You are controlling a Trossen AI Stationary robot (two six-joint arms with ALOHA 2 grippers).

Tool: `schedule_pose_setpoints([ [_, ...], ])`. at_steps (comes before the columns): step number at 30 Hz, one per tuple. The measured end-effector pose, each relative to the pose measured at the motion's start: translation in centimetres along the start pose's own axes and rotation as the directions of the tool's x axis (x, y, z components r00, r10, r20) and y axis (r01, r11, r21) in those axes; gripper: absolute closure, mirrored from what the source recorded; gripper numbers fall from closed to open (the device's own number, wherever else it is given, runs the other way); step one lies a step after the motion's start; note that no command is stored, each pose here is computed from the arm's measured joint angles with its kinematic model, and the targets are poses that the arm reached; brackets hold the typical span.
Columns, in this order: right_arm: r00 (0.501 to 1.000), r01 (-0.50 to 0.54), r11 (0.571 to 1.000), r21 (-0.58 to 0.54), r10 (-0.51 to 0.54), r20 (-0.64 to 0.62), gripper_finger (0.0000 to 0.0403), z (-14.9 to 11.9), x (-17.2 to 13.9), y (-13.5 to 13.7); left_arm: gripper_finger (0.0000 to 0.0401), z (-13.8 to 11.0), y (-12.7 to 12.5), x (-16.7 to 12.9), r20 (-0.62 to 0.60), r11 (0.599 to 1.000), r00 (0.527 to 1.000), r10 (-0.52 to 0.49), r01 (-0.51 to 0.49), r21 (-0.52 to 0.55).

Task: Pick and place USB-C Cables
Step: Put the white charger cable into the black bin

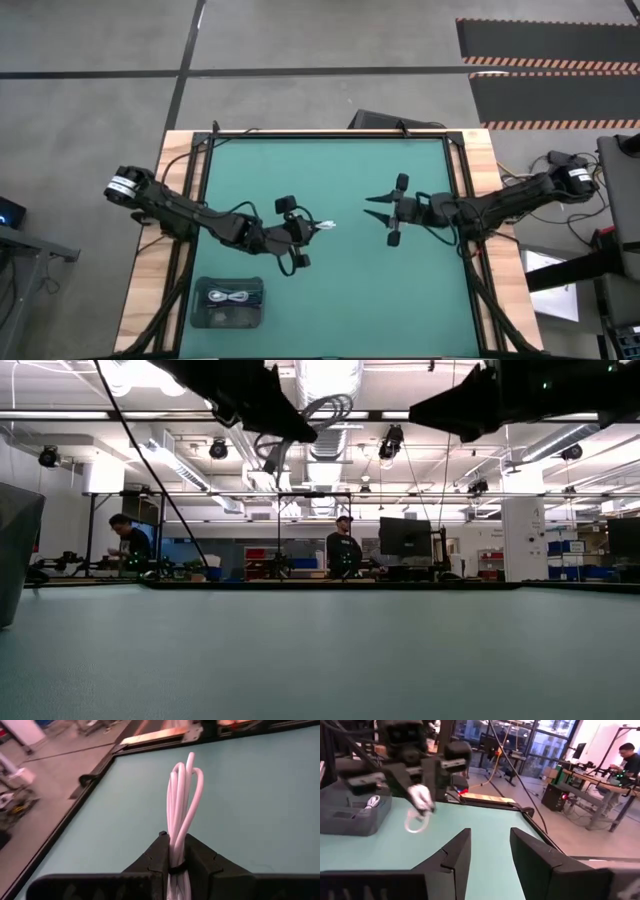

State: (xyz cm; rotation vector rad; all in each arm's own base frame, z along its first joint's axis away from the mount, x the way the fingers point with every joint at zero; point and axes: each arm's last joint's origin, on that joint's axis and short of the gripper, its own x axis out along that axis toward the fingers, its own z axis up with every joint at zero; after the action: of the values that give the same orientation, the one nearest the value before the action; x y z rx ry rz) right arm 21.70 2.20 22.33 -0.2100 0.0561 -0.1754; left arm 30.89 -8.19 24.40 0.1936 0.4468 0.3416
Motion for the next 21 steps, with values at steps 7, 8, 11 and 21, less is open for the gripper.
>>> schedule_pose_setpoints([
  [7, 1.0, 0.027, 1.0, -0.004, -0.027, 0.007, 0.028, -0.7, -0.4, -0.9, 0.0374, 1.2, -0.5, -0.3, 0.025, 0.984, 0.984, -0.178, 0.177, 0.019],
  [8, 1.0, 0.028, 1.0, -0.007, -0.028, 0.008, 0.028, -0.7, -0.6, -1.0, 0.0374, 1.3, -0.5, -0.3, 0.025, 0.98, 0.979, -0.2, 0.2, 0.019],
  [11, 0.999, 0.029, 1.0, -0.004, -0.029, 0.021, 0.0278, -0.8, -1.2, -1.1, 0.0374, 1.2, -0.8, -0.6, 0.014, 0.969, 0.969, -0.248, 0.247, 0.026],
  [21, 0.998, 0.039, 0.999, 0.022, -0.04, 0.058, 0.0278, -1.0, -2.6, -1.5, 0.0374, 1.7, -1.1, -2.3, -0.15, 0.962, 0.95, -0.272, 0.271, -0.027],
])
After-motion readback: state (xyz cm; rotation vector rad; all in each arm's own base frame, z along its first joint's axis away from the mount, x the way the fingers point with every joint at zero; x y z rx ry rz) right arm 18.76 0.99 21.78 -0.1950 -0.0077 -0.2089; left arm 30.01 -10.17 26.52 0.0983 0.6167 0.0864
